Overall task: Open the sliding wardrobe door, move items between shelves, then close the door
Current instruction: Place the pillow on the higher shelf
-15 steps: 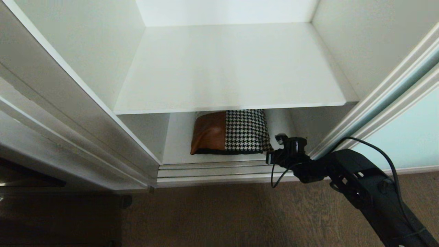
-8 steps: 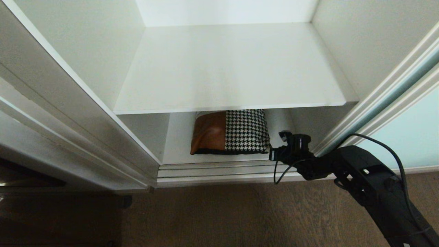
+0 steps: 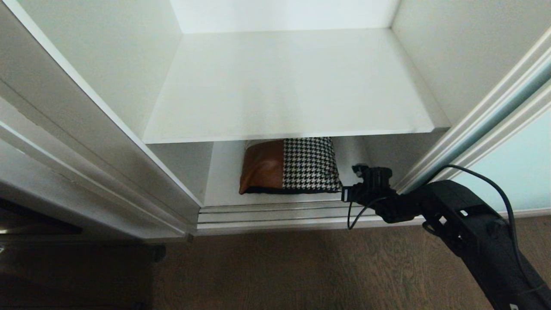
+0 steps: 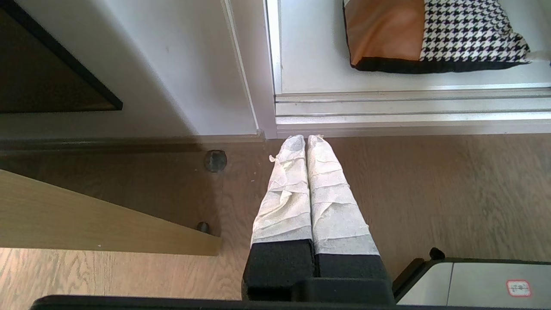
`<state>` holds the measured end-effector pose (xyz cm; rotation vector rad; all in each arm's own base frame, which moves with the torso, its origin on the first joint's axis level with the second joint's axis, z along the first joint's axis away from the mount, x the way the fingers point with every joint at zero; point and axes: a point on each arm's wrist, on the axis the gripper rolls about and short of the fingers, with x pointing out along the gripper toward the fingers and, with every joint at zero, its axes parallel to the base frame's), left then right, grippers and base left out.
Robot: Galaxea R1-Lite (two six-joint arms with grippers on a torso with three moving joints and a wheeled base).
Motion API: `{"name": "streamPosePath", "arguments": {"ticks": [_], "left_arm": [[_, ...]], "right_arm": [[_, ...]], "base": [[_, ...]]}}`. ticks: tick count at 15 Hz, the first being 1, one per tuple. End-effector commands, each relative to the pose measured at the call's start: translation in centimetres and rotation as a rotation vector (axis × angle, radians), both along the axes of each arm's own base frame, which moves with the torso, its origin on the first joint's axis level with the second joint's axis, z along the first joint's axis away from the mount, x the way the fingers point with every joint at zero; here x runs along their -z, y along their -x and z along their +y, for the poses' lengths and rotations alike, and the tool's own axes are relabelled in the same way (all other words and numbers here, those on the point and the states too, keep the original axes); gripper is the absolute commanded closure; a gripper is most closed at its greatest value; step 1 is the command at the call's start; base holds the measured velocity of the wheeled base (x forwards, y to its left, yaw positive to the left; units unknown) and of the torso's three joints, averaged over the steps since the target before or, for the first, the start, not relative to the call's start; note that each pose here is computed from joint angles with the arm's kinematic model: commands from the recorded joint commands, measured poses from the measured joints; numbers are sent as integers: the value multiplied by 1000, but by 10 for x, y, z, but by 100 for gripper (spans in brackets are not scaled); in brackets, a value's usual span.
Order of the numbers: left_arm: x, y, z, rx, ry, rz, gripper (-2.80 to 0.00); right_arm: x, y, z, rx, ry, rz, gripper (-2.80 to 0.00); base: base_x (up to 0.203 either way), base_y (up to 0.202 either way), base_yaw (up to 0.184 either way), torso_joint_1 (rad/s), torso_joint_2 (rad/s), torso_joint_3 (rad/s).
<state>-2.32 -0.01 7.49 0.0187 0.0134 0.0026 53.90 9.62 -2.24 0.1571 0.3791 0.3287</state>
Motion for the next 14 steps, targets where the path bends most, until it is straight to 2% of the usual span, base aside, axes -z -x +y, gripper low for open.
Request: {"name": "streamPosePath", "arguments": {"ticks": [1,2,7,14], "left_arm": [[0,0,0,0,-1,2,0],[0,0,0,-1,0,2,0],[0,0,0,0,0,2,0],[0,0,0,-1,-1,2,0]], "right_arm": [[-2,0,-1,0,-2,-5,0],[-2,0,-1,0,-2,-7,-280],[2,-3,-6,9,-9,-60,-280],[18,-4,-2,-13,-12,-44,-280]], "base": [[0,0,0,0,0,0],[0,0,0,0,0,0],[0,0,0,0,0,0],[0,0,0,0,0,0]]}}
